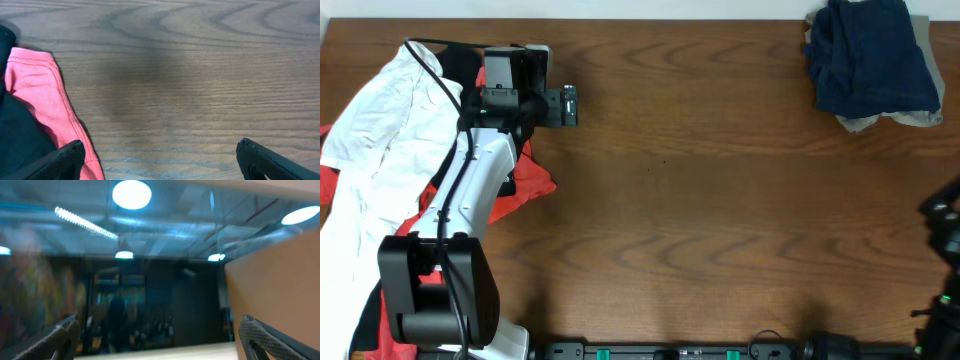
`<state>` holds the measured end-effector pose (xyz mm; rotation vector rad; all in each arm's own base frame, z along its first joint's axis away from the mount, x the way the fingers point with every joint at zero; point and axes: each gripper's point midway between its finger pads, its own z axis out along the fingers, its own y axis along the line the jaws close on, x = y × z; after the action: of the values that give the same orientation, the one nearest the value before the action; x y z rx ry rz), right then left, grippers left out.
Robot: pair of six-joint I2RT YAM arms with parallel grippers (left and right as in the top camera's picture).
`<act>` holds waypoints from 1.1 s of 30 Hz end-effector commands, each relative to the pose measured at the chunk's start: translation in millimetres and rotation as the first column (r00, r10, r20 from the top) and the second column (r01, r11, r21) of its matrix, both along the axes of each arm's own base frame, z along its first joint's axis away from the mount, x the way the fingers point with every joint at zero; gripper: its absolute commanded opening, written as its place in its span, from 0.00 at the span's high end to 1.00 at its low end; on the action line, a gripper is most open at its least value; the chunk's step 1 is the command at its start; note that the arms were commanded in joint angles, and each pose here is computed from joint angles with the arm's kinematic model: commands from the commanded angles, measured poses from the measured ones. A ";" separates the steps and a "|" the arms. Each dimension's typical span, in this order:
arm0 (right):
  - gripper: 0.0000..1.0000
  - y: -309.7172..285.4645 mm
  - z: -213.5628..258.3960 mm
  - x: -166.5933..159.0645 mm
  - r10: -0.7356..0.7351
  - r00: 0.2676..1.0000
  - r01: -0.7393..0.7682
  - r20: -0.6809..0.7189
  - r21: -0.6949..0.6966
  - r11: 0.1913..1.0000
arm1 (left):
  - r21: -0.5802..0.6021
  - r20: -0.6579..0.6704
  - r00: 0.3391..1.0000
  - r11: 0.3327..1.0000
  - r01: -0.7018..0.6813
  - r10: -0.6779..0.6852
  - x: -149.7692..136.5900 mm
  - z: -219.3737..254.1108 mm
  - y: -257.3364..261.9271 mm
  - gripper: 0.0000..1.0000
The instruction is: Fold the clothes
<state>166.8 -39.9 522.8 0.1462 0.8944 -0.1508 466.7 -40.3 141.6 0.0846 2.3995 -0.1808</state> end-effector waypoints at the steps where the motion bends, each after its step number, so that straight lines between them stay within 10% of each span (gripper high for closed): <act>1: 0.01 11.3 -50.2 20.5 0.072 0.993 -0.074 -0.089 -0.020 0.997 | -0.002 -0.008 1.000 1.000 -0.009 0.009 1.2 -2.5 2.1 0.02; 13: 0.01 29.3 -223.0 75.4 0.182 0.920 -0.179 -0.348 0.040 0.983 | -0.002 -0.008 1.000 1.000 -0.009 0.009 1.2 -2.4 2.1 0.02; 33: 0.01 42.5 -323.0 78.8 0.232 0.817 -0.217 -0.528 0.091 0.972 | -0.002 -0.008 1.000 1.000 -0.009 0.009 1.2 -2.5 2.1 0.02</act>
<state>245.8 -1.0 205.7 0.0343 1.4476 0.0454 466.7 -40.3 141.6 0.0848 2.3994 -0.1813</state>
